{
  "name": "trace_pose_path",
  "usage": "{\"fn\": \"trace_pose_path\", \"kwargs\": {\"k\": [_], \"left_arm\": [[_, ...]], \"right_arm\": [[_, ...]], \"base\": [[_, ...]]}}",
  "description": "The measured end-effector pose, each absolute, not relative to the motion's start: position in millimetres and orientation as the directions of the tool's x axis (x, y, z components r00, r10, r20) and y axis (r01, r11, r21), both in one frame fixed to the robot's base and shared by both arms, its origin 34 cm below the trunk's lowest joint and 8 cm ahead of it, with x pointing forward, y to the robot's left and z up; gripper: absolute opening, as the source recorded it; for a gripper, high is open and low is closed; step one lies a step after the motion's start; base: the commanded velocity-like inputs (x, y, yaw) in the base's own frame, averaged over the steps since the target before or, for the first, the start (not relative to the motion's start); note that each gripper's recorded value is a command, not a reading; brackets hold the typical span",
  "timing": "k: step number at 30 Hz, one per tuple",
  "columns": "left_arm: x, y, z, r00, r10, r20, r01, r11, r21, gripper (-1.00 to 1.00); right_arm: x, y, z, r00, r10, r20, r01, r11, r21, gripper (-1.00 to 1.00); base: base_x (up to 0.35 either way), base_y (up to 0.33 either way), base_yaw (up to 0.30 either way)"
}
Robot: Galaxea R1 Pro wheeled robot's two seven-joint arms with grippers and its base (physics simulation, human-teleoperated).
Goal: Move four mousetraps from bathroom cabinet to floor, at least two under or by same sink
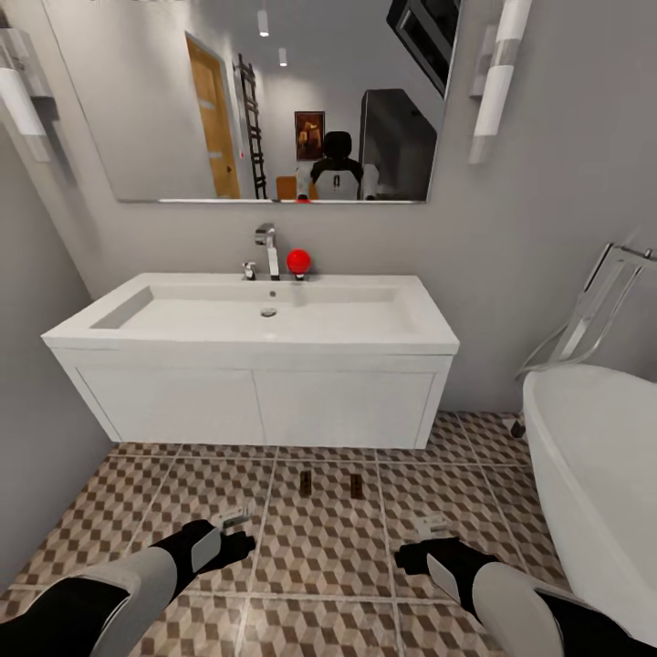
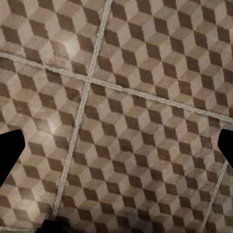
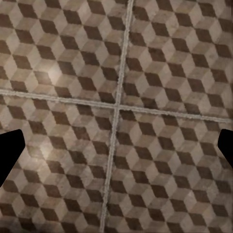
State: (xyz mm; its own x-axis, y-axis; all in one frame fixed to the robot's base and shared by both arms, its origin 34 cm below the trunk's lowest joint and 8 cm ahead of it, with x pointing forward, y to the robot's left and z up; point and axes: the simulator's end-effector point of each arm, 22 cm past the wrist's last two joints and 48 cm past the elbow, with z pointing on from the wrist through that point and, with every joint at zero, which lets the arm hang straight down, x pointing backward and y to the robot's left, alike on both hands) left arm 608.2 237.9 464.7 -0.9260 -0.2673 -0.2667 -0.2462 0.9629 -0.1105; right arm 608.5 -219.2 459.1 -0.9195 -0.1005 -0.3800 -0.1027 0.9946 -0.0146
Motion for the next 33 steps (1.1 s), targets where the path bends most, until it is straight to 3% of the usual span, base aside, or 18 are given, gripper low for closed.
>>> {"fn": "trace_pose_path", "kwargs": {"k": [7,16,33], "left_arm": [[598,238,471,-0.93,-0.268,-0.251,-0.249,0.963,-0.106,1.0],[584,243,480,-0.936,-0.268,-0.23,-0.252,0.963,-0.093,1.0],[536,251,487,-0.948,-0.275,-0.159,-0.268,0.961,-0.066,1.0]], "right_arm": [[601,-235,467,-0.926,-0.098,-0.365,-0.094,0.995,-0.03,1.0],[528,-248,447,-0.959,-0.094,-0.266,-0.087,0.996,-0.036,1.0],[487,-289,461,-0.969,-0.091,-0.231,-0.074,0.994,-0.08,1.0]], "base": [[0.0,0.0,0.0],[0.0,0.0,0.0],[0.0,0.0,0.0]]}}
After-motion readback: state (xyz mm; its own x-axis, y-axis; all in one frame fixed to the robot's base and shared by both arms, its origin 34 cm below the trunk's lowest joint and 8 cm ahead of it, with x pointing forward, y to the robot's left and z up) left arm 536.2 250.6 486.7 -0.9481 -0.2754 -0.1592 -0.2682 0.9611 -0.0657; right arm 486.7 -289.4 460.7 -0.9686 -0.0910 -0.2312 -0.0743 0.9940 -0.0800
